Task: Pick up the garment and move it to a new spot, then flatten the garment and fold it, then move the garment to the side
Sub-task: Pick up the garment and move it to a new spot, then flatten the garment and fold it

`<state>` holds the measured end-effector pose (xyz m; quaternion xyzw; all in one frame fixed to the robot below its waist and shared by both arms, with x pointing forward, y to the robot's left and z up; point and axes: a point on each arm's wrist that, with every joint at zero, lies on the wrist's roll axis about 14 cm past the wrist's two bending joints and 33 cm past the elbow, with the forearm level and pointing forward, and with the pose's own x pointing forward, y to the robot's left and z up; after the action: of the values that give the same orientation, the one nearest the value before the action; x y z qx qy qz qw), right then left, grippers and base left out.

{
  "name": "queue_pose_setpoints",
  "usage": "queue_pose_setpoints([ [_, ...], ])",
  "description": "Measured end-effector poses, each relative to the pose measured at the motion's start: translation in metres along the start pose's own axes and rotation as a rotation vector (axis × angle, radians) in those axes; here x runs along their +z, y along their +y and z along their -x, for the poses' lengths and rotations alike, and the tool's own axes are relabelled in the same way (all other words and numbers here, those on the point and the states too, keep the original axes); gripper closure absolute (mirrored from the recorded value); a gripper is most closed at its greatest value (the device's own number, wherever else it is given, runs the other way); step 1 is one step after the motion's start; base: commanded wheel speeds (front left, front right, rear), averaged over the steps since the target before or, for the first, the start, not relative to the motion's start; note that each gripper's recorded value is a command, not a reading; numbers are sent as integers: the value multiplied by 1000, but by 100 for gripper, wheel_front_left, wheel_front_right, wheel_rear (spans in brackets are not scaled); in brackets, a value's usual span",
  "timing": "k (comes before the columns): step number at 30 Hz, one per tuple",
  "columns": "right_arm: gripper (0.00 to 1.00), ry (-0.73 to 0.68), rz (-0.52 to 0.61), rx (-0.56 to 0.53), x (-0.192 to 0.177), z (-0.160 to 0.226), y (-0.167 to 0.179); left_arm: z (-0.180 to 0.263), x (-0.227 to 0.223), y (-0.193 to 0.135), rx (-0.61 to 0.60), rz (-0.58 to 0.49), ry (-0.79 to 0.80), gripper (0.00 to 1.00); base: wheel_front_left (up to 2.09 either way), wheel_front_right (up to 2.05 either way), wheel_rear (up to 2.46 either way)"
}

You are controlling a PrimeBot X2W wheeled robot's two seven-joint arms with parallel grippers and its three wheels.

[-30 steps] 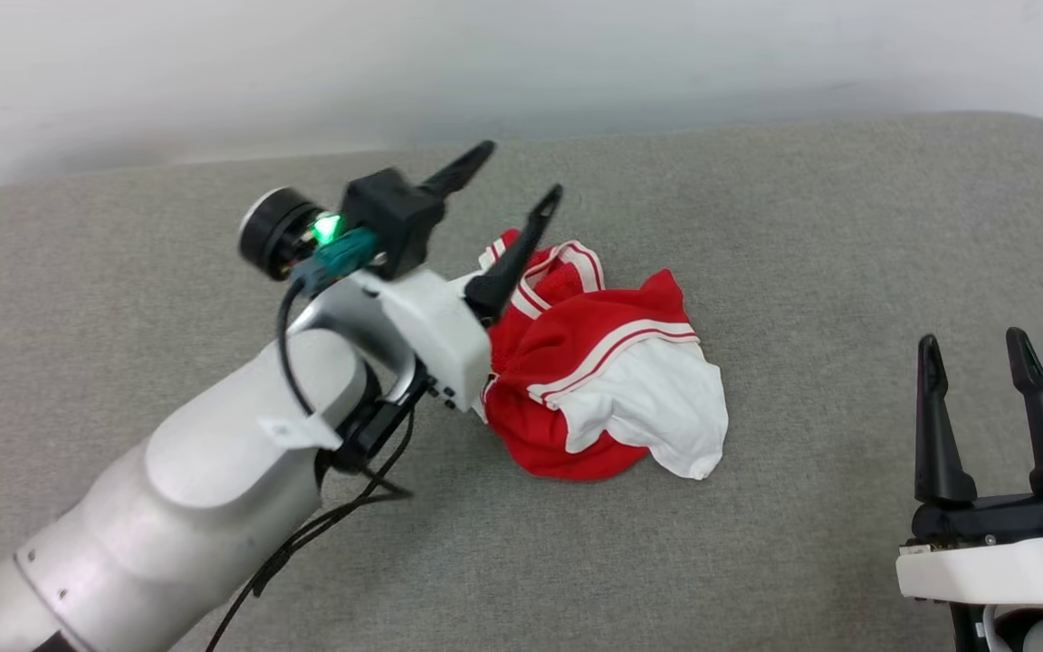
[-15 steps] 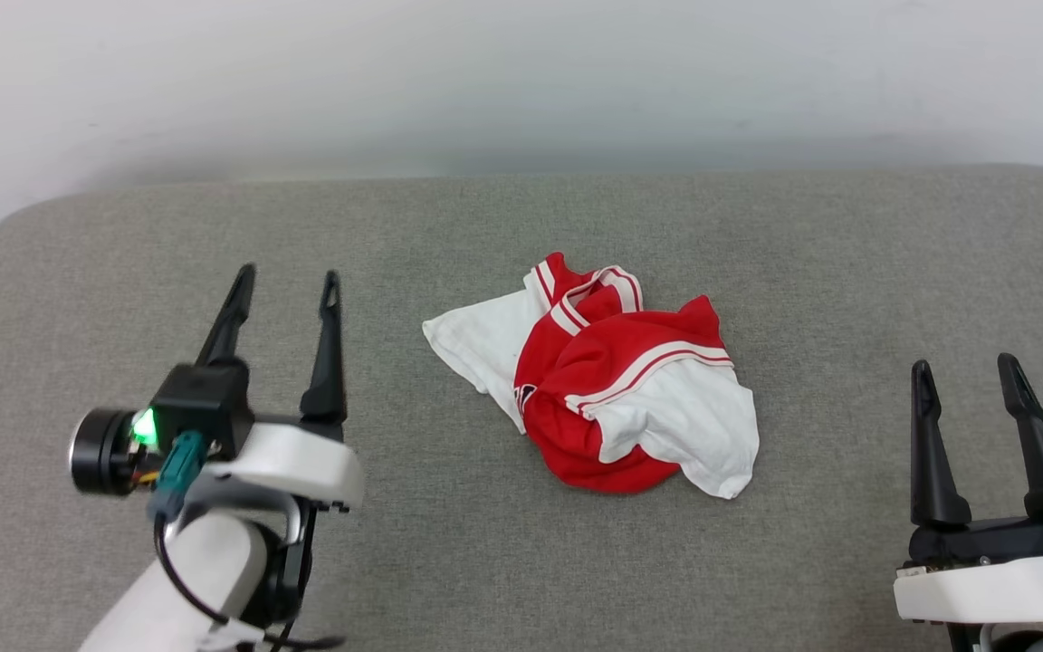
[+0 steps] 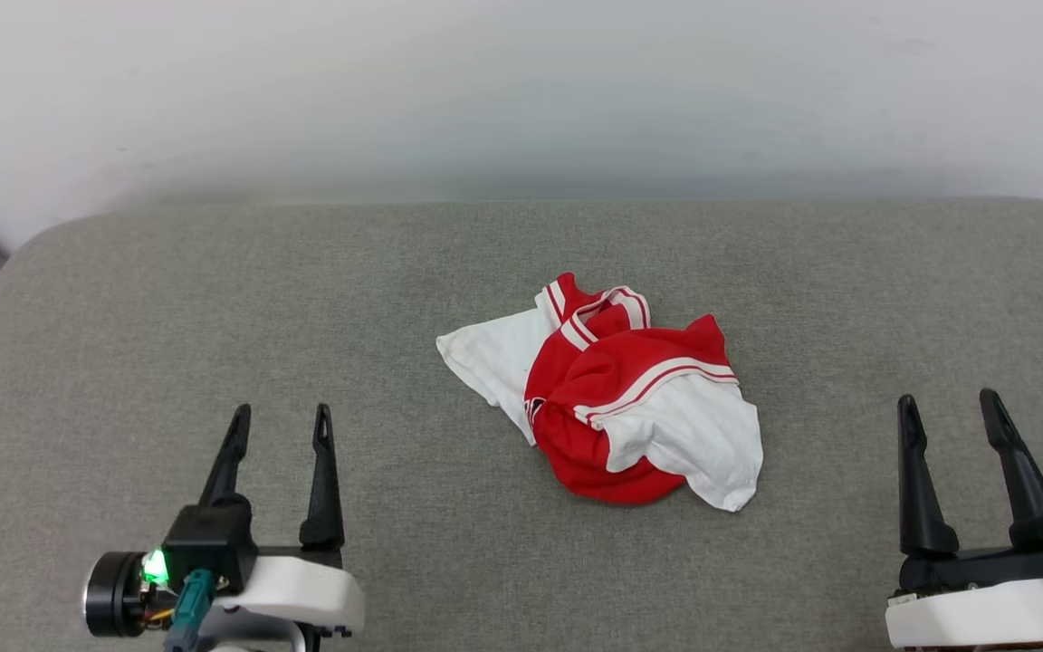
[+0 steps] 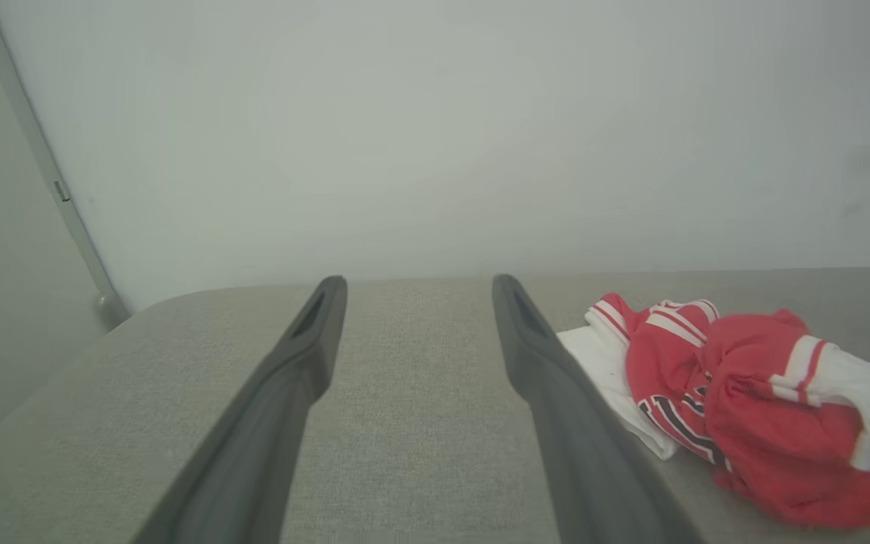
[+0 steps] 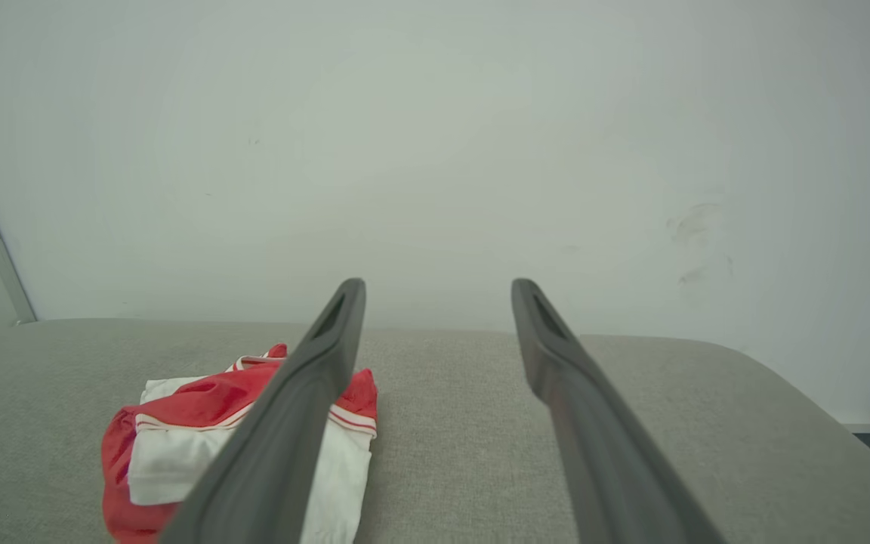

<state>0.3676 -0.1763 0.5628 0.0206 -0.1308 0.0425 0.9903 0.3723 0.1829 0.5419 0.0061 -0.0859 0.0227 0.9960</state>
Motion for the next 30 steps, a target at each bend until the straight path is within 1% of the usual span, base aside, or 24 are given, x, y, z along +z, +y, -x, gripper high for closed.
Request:
queue_pose_setpoints([
  [7, 0, 33, -33, -5, -10, 8, 1, 12, -9, -3, 1, 9, 23, 0, 0, 0, 0],
  [19, 0, 85, -73, -9, -23, 22, 3, 24, -15, 3, 11, 3, 39, 0, 0, 0, 0],
  [27, 0, 83, -75, -12, -23, 22, 2, 25, -16, 5, 15, 5, 40, 0, 0, 0, 0],
  [30, 0, 60, -63, -7, -16, 18, 3, 25, -16, 7, 19, 9, 40, 0, 0, 0, 0],
])
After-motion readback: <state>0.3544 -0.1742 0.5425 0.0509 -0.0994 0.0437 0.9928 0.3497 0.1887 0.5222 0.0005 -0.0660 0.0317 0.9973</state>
